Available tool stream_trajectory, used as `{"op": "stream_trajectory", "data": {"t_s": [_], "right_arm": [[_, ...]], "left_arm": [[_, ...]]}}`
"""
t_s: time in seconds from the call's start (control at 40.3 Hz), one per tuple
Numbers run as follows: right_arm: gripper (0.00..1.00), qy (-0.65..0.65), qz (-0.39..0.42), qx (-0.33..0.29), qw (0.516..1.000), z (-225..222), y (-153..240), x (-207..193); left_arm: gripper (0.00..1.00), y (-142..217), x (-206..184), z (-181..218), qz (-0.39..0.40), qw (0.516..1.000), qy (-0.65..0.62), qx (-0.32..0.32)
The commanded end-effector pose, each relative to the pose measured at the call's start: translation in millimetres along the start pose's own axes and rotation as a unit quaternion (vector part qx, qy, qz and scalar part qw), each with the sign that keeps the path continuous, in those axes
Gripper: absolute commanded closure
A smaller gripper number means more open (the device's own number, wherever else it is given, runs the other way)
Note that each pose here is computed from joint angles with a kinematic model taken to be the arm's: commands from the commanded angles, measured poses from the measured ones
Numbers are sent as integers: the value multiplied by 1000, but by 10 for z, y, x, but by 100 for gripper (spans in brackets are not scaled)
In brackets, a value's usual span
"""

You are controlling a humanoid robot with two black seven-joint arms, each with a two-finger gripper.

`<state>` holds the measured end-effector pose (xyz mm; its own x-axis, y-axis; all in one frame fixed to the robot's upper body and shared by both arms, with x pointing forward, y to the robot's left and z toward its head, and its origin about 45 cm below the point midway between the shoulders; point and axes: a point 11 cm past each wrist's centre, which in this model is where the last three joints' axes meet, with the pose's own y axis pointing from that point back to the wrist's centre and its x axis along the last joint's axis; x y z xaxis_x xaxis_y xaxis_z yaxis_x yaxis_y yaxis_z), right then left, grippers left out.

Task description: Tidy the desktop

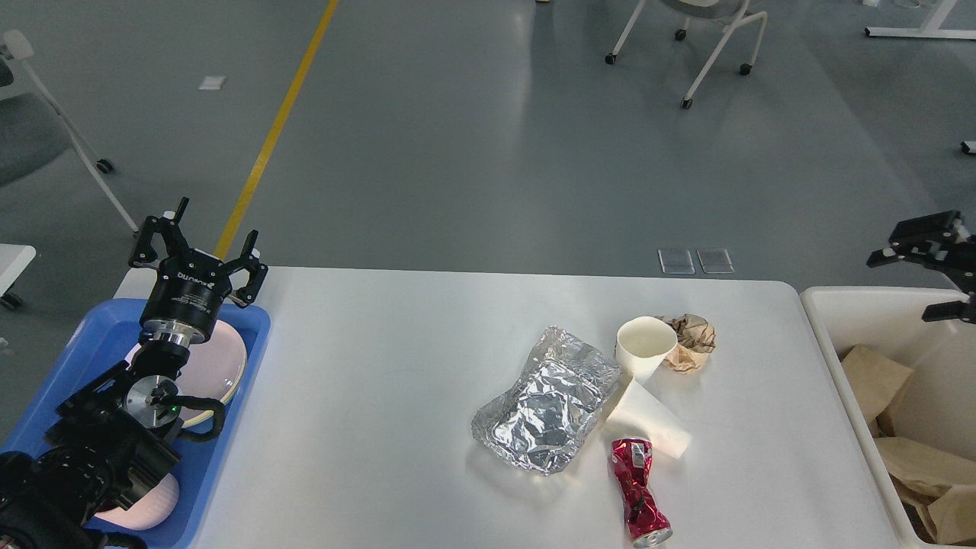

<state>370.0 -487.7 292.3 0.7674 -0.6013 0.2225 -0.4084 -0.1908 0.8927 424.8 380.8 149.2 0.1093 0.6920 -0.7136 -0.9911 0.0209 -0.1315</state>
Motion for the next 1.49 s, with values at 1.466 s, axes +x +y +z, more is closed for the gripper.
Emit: {"op": "stream_trajectory", "data": {"t_s": [1.466], "right_arm": [[0, 274, 19, -85, 958, -1888, -1461, -1292]], "left_arm": [[4, 0, 0, 0, 0, 1000, 0, 0]]}}
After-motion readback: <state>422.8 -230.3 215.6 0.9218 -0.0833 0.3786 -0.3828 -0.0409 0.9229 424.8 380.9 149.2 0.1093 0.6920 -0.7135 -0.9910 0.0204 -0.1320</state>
